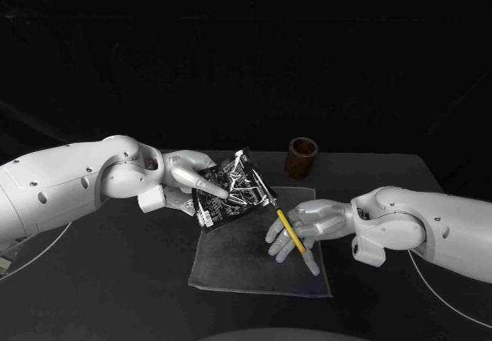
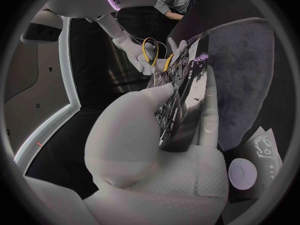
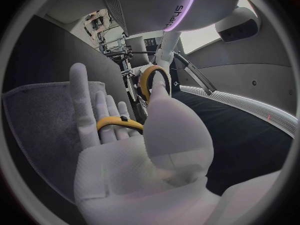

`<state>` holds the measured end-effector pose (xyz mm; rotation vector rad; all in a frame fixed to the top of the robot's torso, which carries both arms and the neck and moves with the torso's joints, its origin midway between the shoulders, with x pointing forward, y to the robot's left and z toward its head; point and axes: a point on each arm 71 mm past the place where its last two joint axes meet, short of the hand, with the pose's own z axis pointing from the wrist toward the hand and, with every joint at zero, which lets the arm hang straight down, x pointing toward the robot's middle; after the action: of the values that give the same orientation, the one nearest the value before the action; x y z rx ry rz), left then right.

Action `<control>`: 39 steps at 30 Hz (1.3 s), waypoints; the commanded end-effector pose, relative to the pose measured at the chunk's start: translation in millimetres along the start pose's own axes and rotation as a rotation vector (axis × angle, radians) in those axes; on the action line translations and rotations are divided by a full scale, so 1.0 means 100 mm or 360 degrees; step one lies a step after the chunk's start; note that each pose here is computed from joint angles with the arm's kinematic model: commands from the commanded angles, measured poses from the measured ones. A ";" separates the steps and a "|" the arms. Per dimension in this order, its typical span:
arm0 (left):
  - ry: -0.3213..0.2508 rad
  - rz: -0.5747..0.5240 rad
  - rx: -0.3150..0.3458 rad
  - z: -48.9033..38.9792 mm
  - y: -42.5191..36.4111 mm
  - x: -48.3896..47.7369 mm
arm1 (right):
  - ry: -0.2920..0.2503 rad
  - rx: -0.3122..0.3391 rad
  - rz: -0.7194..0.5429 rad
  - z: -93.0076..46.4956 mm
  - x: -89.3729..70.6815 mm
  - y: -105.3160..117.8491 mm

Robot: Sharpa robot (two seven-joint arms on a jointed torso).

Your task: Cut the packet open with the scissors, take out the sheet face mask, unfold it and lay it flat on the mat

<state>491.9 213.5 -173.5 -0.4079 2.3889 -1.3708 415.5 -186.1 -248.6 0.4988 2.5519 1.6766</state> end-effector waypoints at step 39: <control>0.0073 0.0052 -0.0018 0.026 -0.008 0.053 | -0.0007 -0.0041 -0.0031 0.05 -0.09 0.15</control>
<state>491.3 212.2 -174.1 -0.3816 2.4017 -1.3551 428.0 -179.4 -241.7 0.4698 2.5396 1.6682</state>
